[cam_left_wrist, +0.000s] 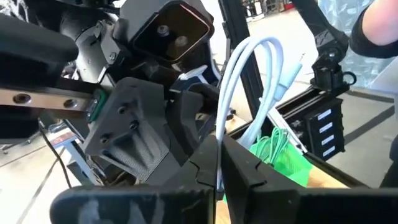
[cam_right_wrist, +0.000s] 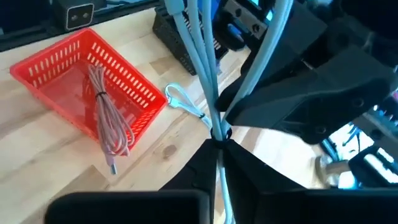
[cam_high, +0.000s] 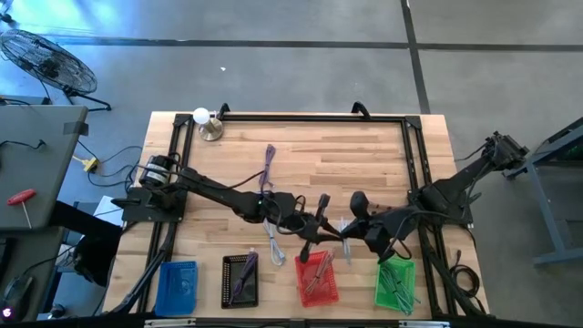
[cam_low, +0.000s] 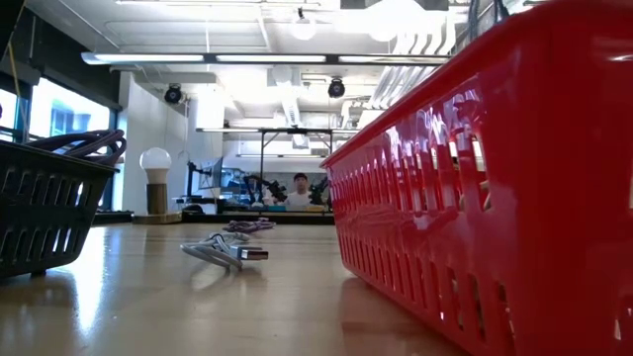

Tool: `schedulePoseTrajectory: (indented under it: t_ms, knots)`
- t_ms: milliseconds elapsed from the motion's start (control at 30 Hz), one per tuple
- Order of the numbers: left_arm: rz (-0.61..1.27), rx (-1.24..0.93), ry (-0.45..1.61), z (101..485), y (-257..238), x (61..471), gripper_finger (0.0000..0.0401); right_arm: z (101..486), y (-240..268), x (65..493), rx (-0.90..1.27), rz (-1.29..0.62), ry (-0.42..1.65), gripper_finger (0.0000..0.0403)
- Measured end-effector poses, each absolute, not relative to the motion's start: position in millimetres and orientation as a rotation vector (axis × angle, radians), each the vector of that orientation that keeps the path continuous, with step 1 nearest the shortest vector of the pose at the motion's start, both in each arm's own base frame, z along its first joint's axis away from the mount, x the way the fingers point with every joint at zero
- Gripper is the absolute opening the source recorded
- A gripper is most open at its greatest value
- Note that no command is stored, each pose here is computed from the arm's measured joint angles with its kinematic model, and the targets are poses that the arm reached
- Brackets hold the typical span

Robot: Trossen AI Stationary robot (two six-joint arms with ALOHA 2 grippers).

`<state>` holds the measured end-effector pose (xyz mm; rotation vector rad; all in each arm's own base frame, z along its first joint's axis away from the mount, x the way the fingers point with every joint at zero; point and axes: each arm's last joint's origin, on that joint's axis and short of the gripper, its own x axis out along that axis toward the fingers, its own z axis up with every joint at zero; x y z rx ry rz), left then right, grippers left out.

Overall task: Pick & Place USB Port
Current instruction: Put the right white charger cable into the blue bin

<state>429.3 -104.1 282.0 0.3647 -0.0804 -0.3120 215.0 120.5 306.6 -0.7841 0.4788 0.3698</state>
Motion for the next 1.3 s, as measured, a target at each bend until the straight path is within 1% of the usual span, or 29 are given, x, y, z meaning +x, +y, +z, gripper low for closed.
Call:
schedulePoseTrajectory:
  t_ms: [133,200,300,467,533,600,733,833,900,1100,1133,1300]
  knots:
    - [-0.294,0.366,-0.067,281.0,-103.1,429.6,0.0003,302.4,118.3,211.7,-0.799,0.311,0.544,0.0043]
    - [-0.271,0.367,-0.056,280.4,-102.5,429.8,0.0002,303.0,118.7,210.3,-0.802,0.267,0.548,0.0053]
    - [-0.264,0.368,-0.042,279.2,-102.3,429.9,0.0002,304.8,120.3,206.7,-0.809,0.252,0.541,0.0067]
    - [-0.266,0.37,-0.031,278.1,-104.5,429.3,0.0001,308.0,117.7,202.9,-0.75,0.196,0.542,0.0097]
    - [-0.237,0.37,-0.026,278.2,-107.6,428.6,0.0001,307.7,115.1,200.7,-0.742,0.165,0.562,0.0113]
    - [-0.155,0.383,-0.004,280.1,-113.5,425.3,0.0001,306.8,112.8,198.3,-0.736,0.131,0.586,0.0128]
    - [0.098,0.501,0.124,297.1,-132.7,400.5,0.0,303.2,107.9,193.0,-0.738,0.072,0.649,0.0146]
    - [0.305,0.545,0.21,310.7,-153.5,373.6,0.0,301.2,105.6,190.6,-0.727,0.036,0.679,0.0145]
    - [0.41,0.546,0.247,318.4,-168.5,353.2,0.0,300.6,105.1,190.3,-0.716,0.027,0.686,0.0142]
    - [0.755,0.499,0.236,334.4,-209.3,288.2,0.0,300.5,104.9,190.4,-0.706,0.028,0.687,0.0134]
    - [0.791,0.493,0.22,335.3,-215.6,280.0,0.0,300.6,104.8,190.6,-0.705,0.027,0.686,0.0133]
    - [0.713,0.39,0.147,344.7,-241.9,252.0,0.0,300.6,104.9,190.7,-0.695,0.029,0.686,0.0133]
